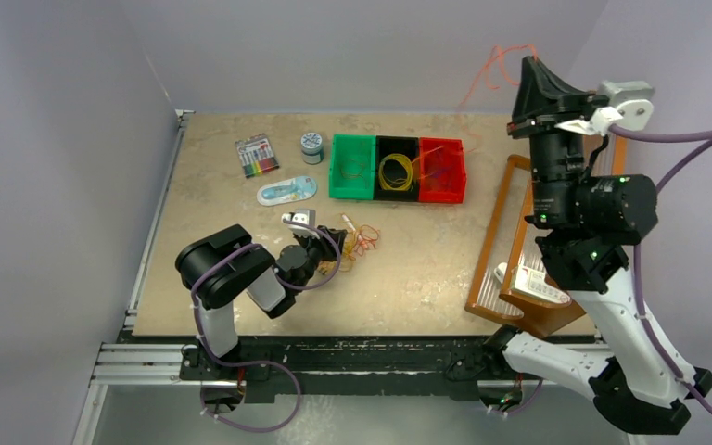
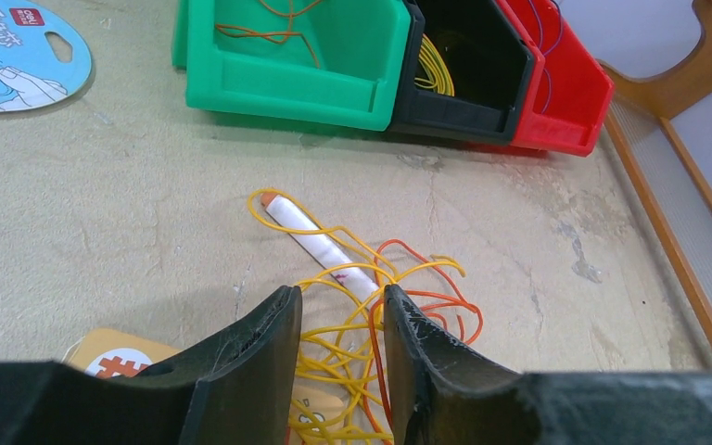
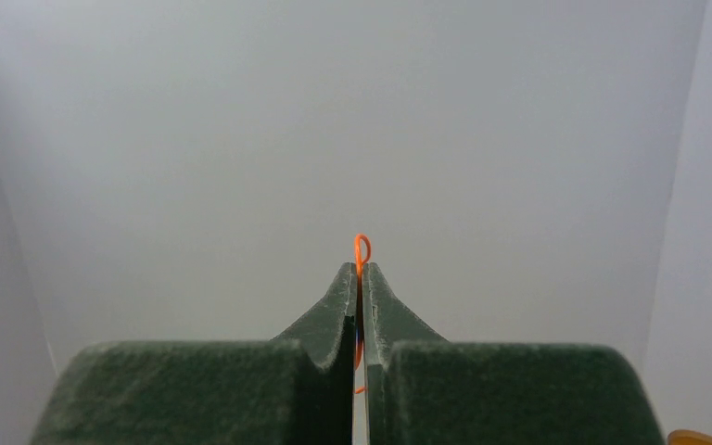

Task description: Untangle the cables

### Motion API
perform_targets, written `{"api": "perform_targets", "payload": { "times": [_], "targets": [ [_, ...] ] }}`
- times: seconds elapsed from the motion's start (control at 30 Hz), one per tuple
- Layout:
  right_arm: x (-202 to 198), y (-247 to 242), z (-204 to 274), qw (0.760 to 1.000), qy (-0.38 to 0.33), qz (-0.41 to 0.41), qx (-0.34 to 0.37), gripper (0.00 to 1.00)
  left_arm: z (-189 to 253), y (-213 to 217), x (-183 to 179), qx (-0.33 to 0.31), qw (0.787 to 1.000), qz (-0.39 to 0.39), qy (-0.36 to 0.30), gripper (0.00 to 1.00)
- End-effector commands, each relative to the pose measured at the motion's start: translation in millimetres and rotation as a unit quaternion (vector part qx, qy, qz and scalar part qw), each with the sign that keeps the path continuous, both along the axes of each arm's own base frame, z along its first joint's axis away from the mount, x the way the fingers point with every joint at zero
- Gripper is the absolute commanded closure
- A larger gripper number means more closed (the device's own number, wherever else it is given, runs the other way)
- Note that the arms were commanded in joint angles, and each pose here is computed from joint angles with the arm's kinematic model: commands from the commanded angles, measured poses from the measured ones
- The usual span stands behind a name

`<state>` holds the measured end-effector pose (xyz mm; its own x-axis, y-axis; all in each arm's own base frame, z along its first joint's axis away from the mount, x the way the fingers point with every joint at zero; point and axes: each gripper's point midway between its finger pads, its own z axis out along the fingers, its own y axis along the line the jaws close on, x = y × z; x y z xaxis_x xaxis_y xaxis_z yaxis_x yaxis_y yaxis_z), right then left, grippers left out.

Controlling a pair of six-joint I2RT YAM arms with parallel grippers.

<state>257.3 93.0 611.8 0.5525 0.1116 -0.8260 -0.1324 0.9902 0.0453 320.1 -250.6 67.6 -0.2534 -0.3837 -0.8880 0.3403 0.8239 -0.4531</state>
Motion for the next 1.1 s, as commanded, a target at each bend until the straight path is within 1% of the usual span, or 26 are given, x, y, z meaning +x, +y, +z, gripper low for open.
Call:
{"api": "perform_targets", "payload": {
  "times": [0.0,0.07,0.13,0.2,0.43,0.63,0.77,0.93,1.07],
  "targets": [
    [-15,-24,28,0.999,-0.034,-0.029,0.030,1.00,19,-1,2,-0.037,0.999,0.005,-0.022,0.63],
    [-18,-27,30,0.998,-0.038,-0.032,0.037,1.00,17,1,3,-0.032,0.999,0.009,-0.019,0.67],
    [-22,-30,33,0.998,-0.046,-0.030,0.040,1.00,15,2,3,-0.030,0.999,0.012,-0.016,0.74],
    [-23,-27,34,0.998,-0.047,-0.024,0.036,1.00,14,1,2,-0.030,0.999,0.009,-0.015,0.74],
    [-7,-1,22,1.000,-0.026,0.005,-0.009,1.00,28,-7,-1,-0.035,0.999,-0.014,-0.018,0.61],
    [7,13,11,1.000,-0.014,0.010,-0.024,1.00,52,-8,2,-0.005,1.000,-0.012,-0.011,0.48],
    [22,36,0,0.998,0.007,0.037,-0.043,1.00,78,-6,3,-0.004,1.000,-0.008,-0.012,0.37],
    [41,63,-18,0.995,0.039,0.070,-0.057,1.00,99,-9,-3,-0.003,1.000,-0.023,0.005,0.32],
    [58,77,-31,0.993,0.065,0.075,-0.065,1.00,111,0,-9,-0.013,1.000,-0.011,0.019,0.30]
  ]
}}
